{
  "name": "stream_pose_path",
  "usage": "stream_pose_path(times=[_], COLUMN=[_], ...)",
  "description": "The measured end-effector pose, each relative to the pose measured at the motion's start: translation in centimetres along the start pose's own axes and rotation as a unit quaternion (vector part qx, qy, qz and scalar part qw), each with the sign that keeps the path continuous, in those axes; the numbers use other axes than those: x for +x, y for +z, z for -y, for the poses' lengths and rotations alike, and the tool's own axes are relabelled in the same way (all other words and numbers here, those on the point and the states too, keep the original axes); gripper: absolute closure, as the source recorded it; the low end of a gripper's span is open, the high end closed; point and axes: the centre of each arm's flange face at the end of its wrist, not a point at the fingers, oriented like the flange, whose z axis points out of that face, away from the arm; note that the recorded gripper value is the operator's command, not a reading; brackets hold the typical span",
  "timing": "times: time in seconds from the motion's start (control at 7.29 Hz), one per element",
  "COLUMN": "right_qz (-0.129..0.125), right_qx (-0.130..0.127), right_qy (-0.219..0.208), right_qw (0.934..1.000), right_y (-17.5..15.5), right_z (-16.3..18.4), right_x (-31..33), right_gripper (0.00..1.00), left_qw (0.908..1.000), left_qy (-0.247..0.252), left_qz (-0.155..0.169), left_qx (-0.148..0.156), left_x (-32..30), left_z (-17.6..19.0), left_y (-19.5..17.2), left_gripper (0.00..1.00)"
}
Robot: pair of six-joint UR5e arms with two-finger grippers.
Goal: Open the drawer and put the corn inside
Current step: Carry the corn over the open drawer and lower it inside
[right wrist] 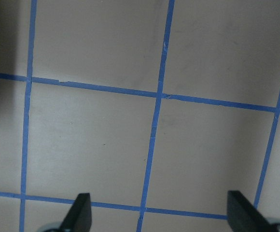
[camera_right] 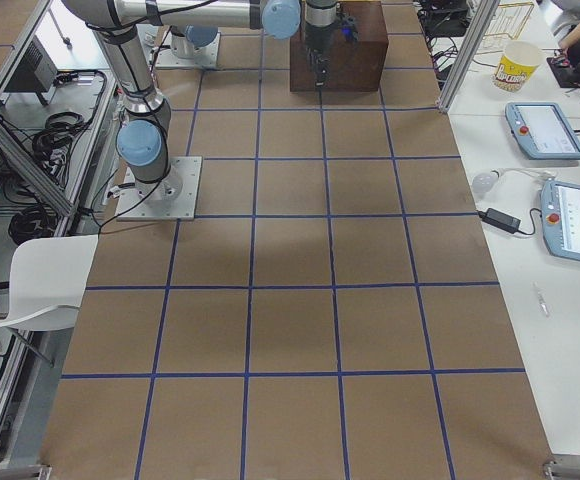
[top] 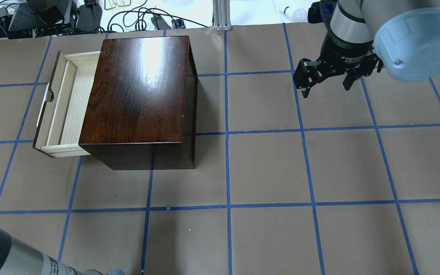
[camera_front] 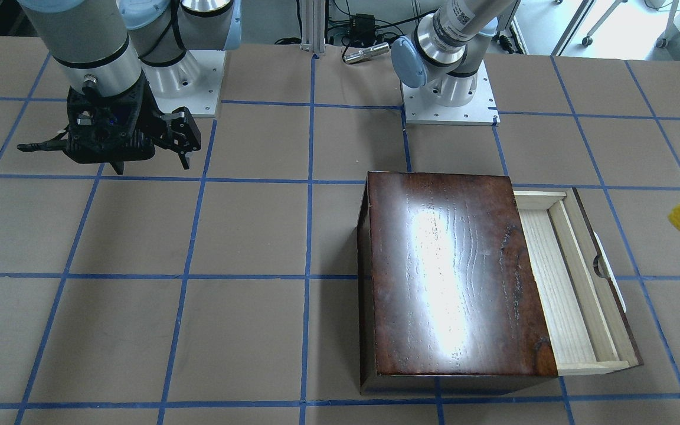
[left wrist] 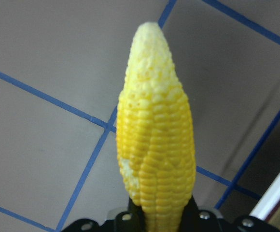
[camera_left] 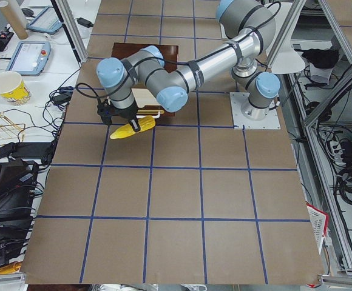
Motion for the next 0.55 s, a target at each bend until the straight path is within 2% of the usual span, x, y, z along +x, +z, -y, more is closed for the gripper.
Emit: stream_pose_path(times=[0.27,0.55], right_qz=[0.0,0.001], right_qx=[0.0,0.0], right_qy=[0.0,0.0], right_qw=[1.0,1.0], right_y=[0.0,0.0], right_z=[0.0,0.0], right_x=[0.0,0.0], right_gripper=[0.0,0.0], left_qw=[0.9967,0.9886], left_qy=[0.08,0.15], left_qz=[0.012,0.017], left_qx=[0.01,0.004], left_x=[6.9,11.9], left_z=[-2.4,-4.3], left_y=[-3.0,-3.0], left_gripper=[1.0,1.0])
